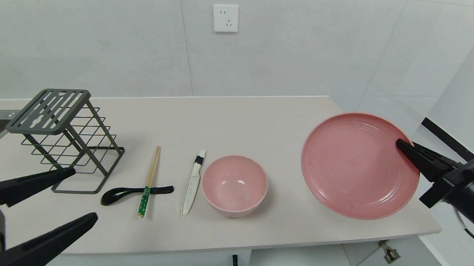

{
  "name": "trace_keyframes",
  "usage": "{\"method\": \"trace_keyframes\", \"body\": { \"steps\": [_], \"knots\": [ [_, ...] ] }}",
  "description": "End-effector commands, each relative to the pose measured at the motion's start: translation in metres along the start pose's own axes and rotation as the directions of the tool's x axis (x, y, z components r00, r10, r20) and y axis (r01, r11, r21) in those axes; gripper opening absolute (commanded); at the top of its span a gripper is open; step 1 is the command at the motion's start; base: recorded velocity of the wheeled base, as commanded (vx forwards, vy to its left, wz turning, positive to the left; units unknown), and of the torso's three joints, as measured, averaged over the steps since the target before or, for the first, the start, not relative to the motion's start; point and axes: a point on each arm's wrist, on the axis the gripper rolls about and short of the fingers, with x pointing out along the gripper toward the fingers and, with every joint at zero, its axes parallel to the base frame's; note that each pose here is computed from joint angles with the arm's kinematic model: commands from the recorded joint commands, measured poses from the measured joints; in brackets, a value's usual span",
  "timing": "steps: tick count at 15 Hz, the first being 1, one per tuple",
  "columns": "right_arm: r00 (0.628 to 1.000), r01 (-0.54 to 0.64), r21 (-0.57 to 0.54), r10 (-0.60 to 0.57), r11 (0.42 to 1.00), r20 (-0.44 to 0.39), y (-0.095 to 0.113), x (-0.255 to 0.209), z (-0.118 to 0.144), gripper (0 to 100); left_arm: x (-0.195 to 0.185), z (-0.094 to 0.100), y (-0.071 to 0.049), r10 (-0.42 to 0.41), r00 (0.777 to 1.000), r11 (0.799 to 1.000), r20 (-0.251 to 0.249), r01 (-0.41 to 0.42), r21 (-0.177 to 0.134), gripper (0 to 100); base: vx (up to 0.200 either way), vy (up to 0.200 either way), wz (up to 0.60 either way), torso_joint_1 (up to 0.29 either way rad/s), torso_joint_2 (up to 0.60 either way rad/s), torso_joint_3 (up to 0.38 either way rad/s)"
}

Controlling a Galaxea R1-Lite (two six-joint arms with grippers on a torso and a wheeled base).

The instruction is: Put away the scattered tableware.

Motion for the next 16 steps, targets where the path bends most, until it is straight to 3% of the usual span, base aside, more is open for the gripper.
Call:
{"method": "trace_keyframes", "body": {
  "steps": [1,4,6,8,11,14,16],
  "knots": [
    [1.0,-0.007,-0.004,0.007,1.0,0.027,0.002,-0.004,0.005,0,0.027,-0.008,0.014,-0.007,0.996,0.999,-0.083,0.003,-0.043,100,0.0,0.0,0.0,0.0,0.0,0.0],
    [1.0,0.001,-0.005,-0.001,1.0,0.03,0.001,-0.006,0.006,0,0.05,-0.008,0.024,-0.024,0.993,0.998,-0.115,0.016,-0.065,100,0.0,0.0,0.0,0.0,0.0,0.0],
    [0.999,0.001,-0.007,-0.001,1.0,0.041,0.001,-0.007,0.008,0,0.064,-0.009,0.031,-0.022,0.994,0.998,-0.105,0.016,-0.057,100,0.0,0.0,0.0,0.0,0.0,0.0],
    [0.999,0.001,-0.009,-0.001,1.0,0.042,0.001,-0.006,0.008,0,0.088,-0.016,0.045,0.039,0.993,0.998,-0.11,-0.044,-0.043,100,0.0,0.0,0.0,0.0,0.0,0.0],
    [0.999,0.0,-0.012,0.001,1.0,0.045,0.001,-0.006,0.009,0,0.11,-0.016,0.043,0.059,0.99,0.997,-0.129,-0.065,-0.045,100,0.0,0.0,0.0,0.0,0.0,0.0],
    [0.999,0.0,-0.018,0.001,1.0,0.045,0.001,-0.006,0.009,0,0.131,-0.02,0.051,0.08,0.984,0.994,-0.162,-0.09,-0.056,100,0.0,0.0,0.0,0.0,0.0,0.0],
    [0.999,-0.002,-0.02,0.002,1.0,0.044,0.001,-0.006,0.009,0,0.14,-0.026,0.046,0.052,0.981,0.994,-0.184,-0.069,-0.086,100,0.0,0.0,0.0,0.0,0.0,0.0]
  ]
}}
